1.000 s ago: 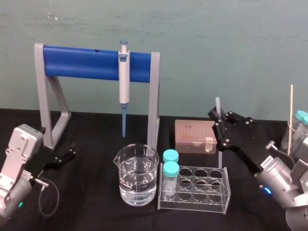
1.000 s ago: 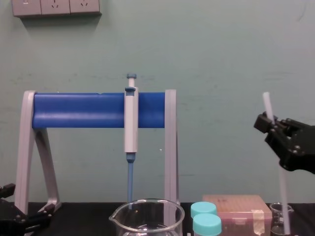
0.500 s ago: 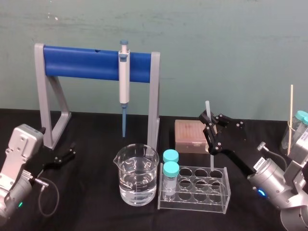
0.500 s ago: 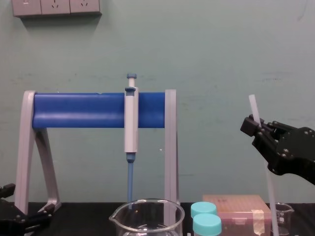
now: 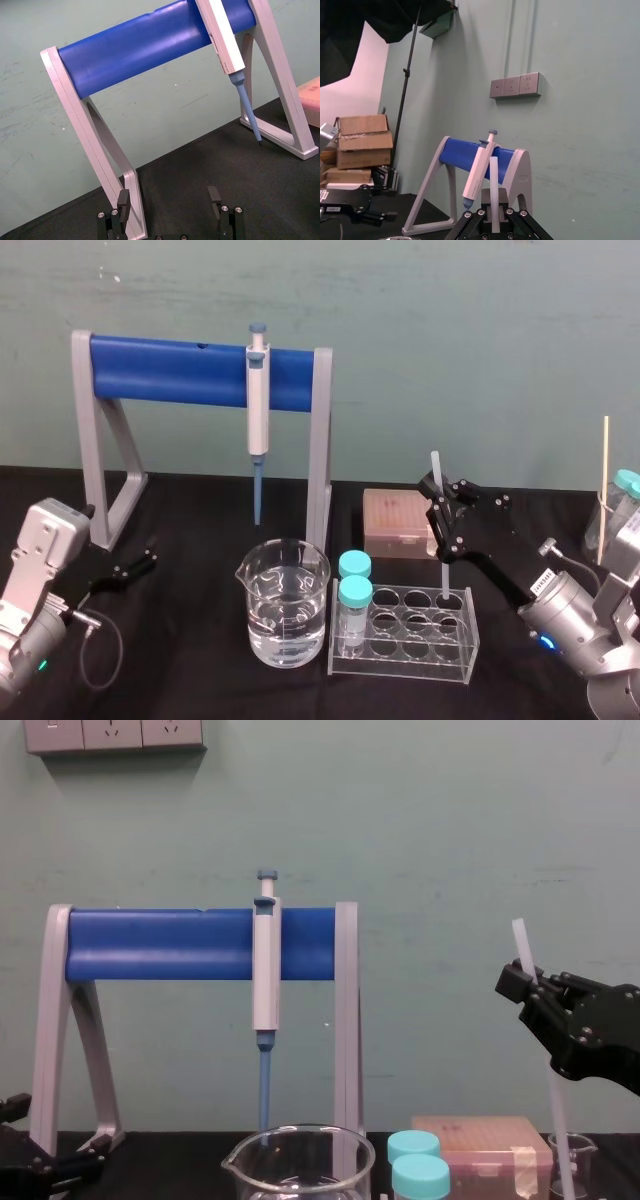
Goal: Pick up the stirring rod with one hand, then place it down.
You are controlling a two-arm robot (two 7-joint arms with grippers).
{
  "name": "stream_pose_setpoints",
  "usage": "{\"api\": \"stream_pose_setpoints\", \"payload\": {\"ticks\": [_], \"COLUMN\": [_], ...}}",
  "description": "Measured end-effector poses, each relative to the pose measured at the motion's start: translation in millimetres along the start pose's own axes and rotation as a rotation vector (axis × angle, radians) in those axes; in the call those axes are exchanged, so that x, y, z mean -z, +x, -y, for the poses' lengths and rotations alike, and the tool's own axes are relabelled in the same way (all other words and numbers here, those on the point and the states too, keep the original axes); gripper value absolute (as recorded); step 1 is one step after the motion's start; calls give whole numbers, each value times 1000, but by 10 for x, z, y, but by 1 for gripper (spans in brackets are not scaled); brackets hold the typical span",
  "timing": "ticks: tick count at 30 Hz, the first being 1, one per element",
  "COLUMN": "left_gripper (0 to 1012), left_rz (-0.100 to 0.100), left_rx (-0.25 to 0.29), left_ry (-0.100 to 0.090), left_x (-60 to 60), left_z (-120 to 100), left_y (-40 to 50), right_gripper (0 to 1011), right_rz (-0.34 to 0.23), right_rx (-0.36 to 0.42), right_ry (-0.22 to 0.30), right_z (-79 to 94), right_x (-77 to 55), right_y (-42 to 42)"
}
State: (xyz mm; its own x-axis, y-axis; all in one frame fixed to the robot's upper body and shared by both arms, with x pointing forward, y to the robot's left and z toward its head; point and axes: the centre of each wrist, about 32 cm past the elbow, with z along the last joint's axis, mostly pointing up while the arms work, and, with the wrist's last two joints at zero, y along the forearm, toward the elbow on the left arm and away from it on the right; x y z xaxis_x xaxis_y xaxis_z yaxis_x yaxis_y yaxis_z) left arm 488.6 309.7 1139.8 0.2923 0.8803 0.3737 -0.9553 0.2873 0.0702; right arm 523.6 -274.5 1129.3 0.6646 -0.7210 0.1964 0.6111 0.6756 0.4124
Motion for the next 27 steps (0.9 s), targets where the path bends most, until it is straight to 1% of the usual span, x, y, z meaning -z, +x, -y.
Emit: {"api": "stream_pose_setpoints", "payload": {"ticks": [16,27], "left_gripper": [1000,1000], "left_rz": [0,0], "left_rx": [0,0], "left_ry": [0,0], "left_x": [0,0], "left_z": [0,0], "left_y": [0,0], "right_gripper": [72,72], "right_rz": [-10,-58], "right_rx": [-11,-9], "right_ry": [-29,-50], "right_z": [25,53], "right_x": [67,147], "right_y": [28,60]}}
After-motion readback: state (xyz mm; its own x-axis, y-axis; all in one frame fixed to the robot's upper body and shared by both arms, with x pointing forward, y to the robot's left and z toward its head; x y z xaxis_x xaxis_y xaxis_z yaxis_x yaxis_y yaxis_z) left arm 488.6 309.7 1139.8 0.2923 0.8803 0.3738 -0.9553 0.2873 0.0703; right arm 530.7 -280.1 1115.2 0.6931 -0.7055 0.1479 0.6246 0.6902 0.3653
